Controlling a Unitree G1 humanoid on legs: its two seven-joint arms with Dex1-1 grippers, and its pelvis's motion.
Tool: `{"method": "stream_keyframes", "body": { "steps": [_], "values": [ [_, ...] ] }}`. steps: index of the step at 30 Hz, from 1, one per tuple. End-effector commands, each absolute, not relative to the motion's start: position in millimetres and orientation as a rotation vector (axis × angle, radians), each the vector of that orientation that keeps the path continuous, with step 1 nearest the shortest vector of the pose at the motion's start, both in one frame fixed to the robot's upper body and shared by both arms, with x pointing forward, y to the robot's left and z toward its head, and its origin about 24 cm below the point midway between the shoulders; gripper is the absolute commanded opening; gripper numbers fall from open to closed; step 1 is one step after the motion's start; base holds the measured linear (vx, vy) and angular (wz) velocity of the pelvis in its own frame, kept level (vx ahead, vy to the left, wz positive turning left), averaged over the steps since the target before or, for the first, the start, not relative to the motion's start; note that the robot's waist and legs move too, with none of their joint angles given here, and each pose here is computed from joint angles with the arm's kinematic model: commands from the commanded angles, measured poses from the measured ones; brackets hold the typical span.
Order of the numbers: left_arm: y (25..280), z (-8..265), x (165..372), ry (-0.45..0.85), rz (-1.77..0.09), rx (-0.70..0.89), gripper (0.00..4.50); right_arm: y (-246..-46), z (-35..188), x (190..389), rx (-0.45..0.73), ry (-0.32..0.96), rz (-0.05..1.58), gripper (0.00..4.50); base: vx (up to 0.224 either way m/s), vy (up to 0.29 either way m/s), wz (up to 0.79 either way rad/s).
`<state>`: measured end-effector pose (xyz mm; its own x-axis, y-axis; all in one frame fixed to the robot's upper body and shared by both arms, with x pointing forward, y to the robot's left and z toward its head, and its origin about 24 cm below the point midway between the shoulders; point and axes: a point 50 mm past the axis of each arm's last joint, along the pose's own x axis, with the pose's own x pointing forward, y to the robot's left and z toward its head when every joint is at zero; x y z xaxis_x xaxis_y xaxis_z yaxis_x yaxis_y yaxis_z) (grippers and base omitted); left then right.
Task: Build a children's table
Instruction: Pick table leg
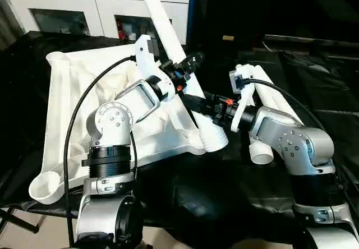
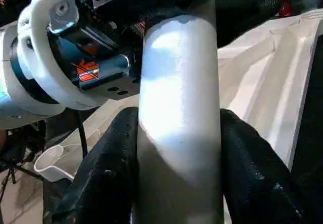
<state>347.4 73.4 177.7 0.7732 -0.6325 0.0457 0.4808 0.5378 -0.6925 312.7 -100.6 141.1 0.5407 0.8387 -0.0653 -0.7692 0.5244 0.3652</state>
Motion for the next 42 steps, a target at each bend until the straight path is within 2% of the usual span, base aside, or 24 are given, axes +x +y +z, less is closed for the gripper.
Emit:
{"method": "stream_keyframes", "body": {
  "steps": [1, 3, 5, 9, 11, 15, 16, 18, 20, 22, 25, 27, 30, 32, 33, 36, 42],
  "values": [
    [67.4, 189.0, 347.6, 0.187, -0.694, -0.752, 1.94, -97.7, 144.8, 313.4, 0.275, 0.247, 0.968, 1.84, 0.000, 0.000, 0.00],
    [67.0, 190.0, 347.1, 0.183, -0.703, -0.752, 1.87, -97.1, 145.7, 312.5, 0.286, 0.249, 0.980, 1.84, 0.000, 0.000, 0.00],
    [67.0, 190.3, 347.1, 0.181, -0.704, -0.751, 1.85, -96.1, 146.7, 311.0, 0.299, 0.253, 0.999, 2.40, 0.000, 0.000, 0.00],
    [67.3, 190.4, 347.6, 0.179, -0.698, -0.749, 1.84, -95.2, 146.9, 310.0, 0.303, 0.258, 1.009, 2.58, 0.000, 0.000, 0.00],
    [69.4, 191.2, 349.2, 0.168, -0.690, -0.734, 1.83, -96.1, 146.1, 311.0, 0.341, 0.292, 0.994, 2.95, 0.000, 0.000, 0.00],
    [72.3, 191.5, 350.8, 0.162, -0.682, -0.718, 1.82, -97.2, 147.8, 311.7, 0.385, 0.309, 0.989, 3.05, 0.000, 0.000, 0.00],
    [73.6, 191.6, 351.5, 0.160, -0.679, -0.715, 1.82, -97.4, 148.2, 311.8, 0.400, 0.313, 0.989, 3.32, 0.000, 0.000, 0.00],
    [75.4, 191.9, 352.6, 0.158, -0.675, -0.712, 1.82, -98.1, 148.3, 312.6, 0.421, 0.323, 0.978, 3.42, 0.000, 0.000, 0.00],
    [79.0, 192.5, 354.8, 0.148, -0.668, -0.691, 1.82, -100.3, 146.1, 310.9, 0.356, 0.381, 0.975, 3.50, 0.000, 0.000, 0.00],
    [81.7, 193.0, 356.4, 0.138, -0.665, -0.673, 1.82, -101.1, 148.5, 305.8, 0.323, 0.375, 1.008, 3.75, 0.000, 0.000, 0.00],
    [84.5, 193.9, 357.6, 0.124, -0.673, -0.650, 1.82, -103.8, 151.1, 300.9, 0.251, 0.364, 1.021, 3.88, 0.000, 0.000, 0.00],
    [88.0, 197.5, 356.3, 0.094, -0.762, -0.589, 1.82, -114.0, 154.2, 297.1, 0.193, 0.331, 1.001, 3.89, 0.000, 0.000, 0.00],
    [88.1, 200.4, 352.1, 0.080, -0.853, -0.553, 1.82, -121.1, 159.2, 295.1, 0.216, 0.303, 1.000, 3.89, 0.000, 0.000, 0.00],
    [85.9, 204.2, 343.2, 0.063, -0.987, -0.500, 1.82, -124.9, 169.5, 292.4, 0.236, 0.201, 1.033, 3.89, 0.000, 0.000, 0.00],
    [85.5, 204.7, 341.8, 0.062, -1.006, -0.494, 1.82, -125.2, 170.3, 292.1, 0.236, 0.192, 1.038, 3.89, 0.000, 0.000, 0.00],
    [81.0, 209.4, 330.4, 0.051, -1.161, -0.454, 1.82, -126.8, 168.5, 284.6, 0.250, 0.245, 1.116, 3.89, 0.000, 0.000, 0.00],
    [77.1, 218.4, 325.0, -0.001, -1.290, -0.447, 1.82, -127.3, 157.6, 273.2, 0.222, 0.351, 1.202, 3.89, 0.000, 0.000, 0.00]
  ]
}}
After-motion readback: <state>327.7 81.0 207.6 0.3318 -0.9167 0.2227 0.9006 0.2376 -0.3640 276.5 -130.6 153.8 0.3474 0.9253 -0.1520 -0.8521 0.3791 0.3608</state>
